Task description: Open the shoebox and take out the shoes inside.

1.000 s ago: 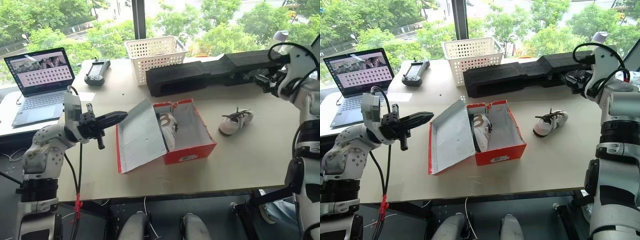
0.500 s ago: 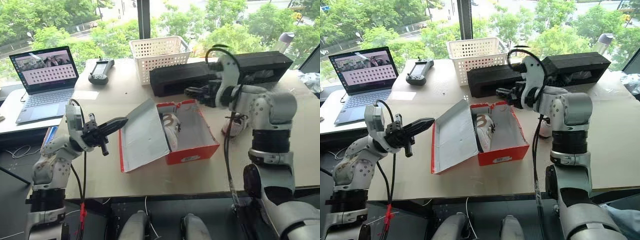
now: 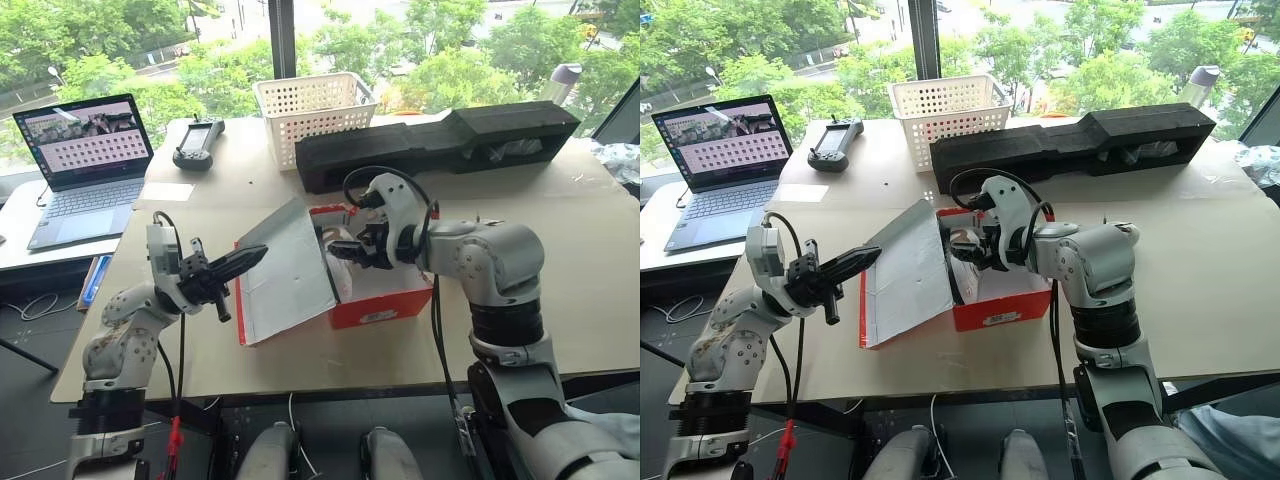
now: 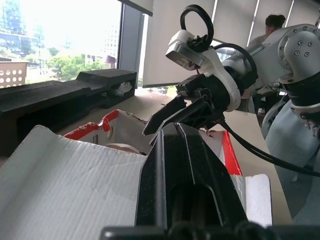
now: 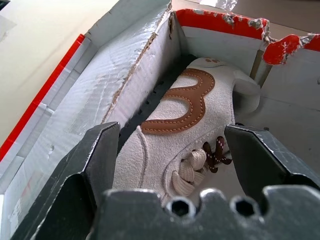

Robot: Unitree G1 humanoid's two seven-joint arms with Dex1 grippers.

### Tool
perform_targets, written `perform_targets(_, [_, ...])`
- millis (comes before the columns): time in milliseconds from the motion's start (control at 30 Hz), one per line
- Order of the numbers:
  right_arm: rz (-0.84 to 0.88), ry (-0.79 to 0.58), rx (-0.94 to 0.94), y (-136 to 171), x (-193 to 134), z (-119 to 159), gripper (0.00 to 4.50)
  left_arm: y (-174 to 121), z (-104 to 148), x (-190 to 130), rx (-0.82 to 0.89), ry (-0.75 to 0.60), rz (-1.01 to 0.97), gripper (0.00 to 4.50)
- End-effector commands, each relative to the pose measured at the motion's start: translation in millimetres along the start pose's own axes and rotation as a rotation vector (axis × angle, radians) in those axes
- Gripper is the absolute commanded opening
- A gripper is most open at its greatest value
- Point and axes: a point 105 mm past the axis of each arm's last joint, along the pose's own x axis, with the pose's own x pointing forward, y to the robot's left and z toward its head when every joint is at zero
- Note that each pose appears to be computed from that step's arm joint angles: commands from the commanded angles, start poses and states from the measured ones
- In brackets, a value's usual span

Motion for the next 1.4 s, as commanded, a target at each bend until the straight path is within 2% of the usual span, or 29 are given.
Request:
perform_targets(33, [0.075,-0.008,0.083,5,9,7,3.95,0,6,5,0.039,-0.01,-0.017,0.0])
perform_targets(433, [0.185,0.046,0.394,-9,36,3,3.95,2,4,10,0.042,0.007,-0.027,0.0])
perform_targets(633, [0.258,0.03,0.5,-6,42,1,3.95,4,4,9,0.049,0.017,-0.025,0.0])
perform_targets(800, [0.271,0.003,0.527,-6,46,-1,2.58,5,4,9,0.054,0.025,-0.022,0.0])
perform_targets(1033, [0.276,-0.02,0.523,-4,47,4,0.14,7,5,9,0.059,0.034,-0.015,0.0])
perform_targets(1200, [0.259,-0.029,0.505,-8,46,6,0.06,8,4,9,0.059,0.04,-0.015,0.0])
perform_targets(1400, [0.261,-0.147,0.464,-16,23,37,0.06,8,3,7,0.062,0.051,-0.012,0.0])
